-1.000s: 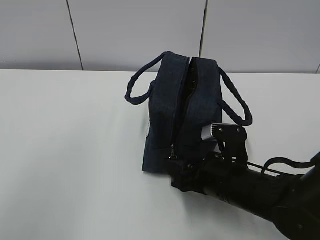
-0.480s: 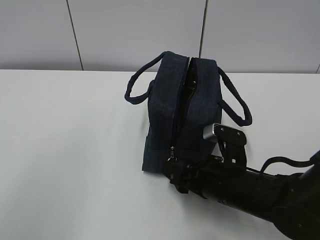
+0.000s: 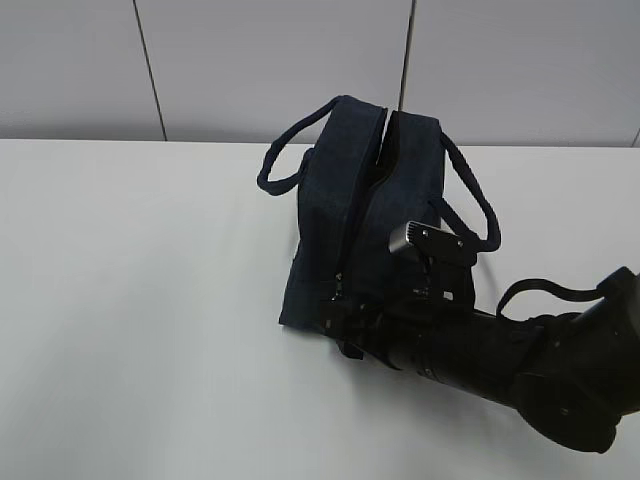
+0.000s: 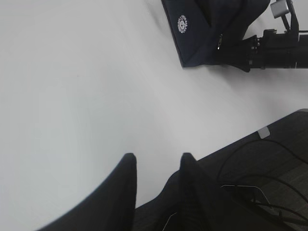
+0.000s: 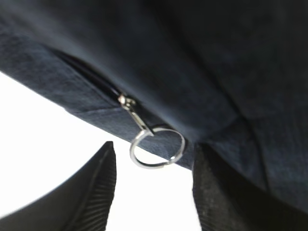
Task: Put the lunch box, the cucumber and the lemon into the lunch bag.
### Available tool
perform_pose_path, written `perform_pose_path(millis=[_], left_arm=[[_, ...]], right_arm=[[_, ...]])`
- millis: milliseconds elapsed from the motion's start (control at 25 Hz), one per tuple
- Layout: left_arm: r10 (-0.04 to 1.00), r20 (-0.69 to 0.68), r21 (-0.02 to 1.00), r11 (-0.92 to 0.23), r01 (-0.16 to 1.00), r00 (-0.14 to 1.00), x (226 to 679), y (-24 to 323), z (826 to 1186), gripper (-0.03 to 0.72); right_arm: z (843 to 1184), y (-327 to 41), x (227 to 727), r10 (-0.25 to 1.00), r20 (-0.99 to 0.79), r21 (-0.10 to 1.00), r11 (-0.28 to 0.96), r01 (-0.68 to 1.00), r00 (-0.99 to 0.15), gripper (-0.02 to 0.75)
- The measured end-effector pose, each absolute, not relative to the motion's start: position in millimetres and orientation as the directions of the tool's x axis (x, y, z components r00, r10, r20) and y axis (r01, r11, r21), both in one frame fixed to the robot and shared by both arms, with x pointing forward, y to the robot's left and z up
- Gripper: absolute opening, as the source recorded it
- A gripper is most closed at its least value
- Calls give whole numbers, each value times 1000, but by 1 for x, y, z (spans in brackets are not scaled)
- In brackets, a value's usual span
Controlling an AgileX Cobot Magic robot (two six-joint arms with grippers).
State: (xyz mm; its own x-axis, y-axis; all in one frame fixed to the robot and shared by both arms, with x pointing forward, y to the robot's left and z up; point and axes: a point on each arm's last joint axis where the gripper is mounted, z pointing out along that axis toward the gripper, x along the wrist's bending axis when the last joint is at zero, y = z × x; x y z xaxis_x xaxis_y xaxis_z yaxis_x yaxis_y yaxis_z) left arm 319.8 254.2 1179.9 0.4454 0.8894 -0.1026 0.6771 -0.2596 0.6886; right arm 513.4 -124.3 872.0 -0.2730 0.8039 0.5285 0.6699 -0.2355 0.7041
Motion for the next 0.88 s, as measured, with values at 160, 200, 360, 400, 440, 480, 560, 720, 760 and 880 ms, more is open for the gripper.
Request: perform_pose_path(millis=[160, 200, 360, 400, 440, 480, 560, 720, 760, 880], left_arm=[[889, -103, 689, -260, 677, 445, 320, 254, 1180, 200], [889, -103, 689, -260, 677, 445, 320, 254, 1180, 200], [889, -103, 689, -260, 677, 445, 320, 254, 1180, 200], [890, -101, 689, -260, 677, 445, 320, 254, 1180, 200], [890, -101, 689, -260, 677, 445, 320, 254, 1180, 200], [890, -101, 689, -260, 677, 445, 320, 254, 1180, 200], [890, -100, 689, -261, 677, 444, 320, 254, 1180, 200], [891, -97, 689, -261, 676, 443, 320, 255, 1180, 200], [891, -97, 689, -261, 676, 443, 320, 255, 1180, 200], [892, -96, 689, -262, 676, 443, 320, 255, 1180, 200]], right_arm=[[871, -126, 514, 813, 529, 693, -247, 677, -245, 335], [871, -126, 514, 813, 532, 690, -255, 678, -236, 305], [870, -127, 514, 816, 534, 686, -264, 678, -223, 256], [870, -127, 514, 816, 534, 686, -264, 678, -222, 253], [870, -127, 514, 816, 535, 685, -266, 678, -221, 237], [870, -127, 515, 816, 535, 686, -266, 677, -221, 195], [871, -127, 515, 815, 535, 687, -267, 677, -222, 138], [871, -126, 515, 813, 536, 688, -267, 674, -225, 49], [872, -126, 516, 813, 537, 689, -268, 673, -226, 38], [871, -126, 516, 813, 538, 687, -270, 674, -222, 24]])
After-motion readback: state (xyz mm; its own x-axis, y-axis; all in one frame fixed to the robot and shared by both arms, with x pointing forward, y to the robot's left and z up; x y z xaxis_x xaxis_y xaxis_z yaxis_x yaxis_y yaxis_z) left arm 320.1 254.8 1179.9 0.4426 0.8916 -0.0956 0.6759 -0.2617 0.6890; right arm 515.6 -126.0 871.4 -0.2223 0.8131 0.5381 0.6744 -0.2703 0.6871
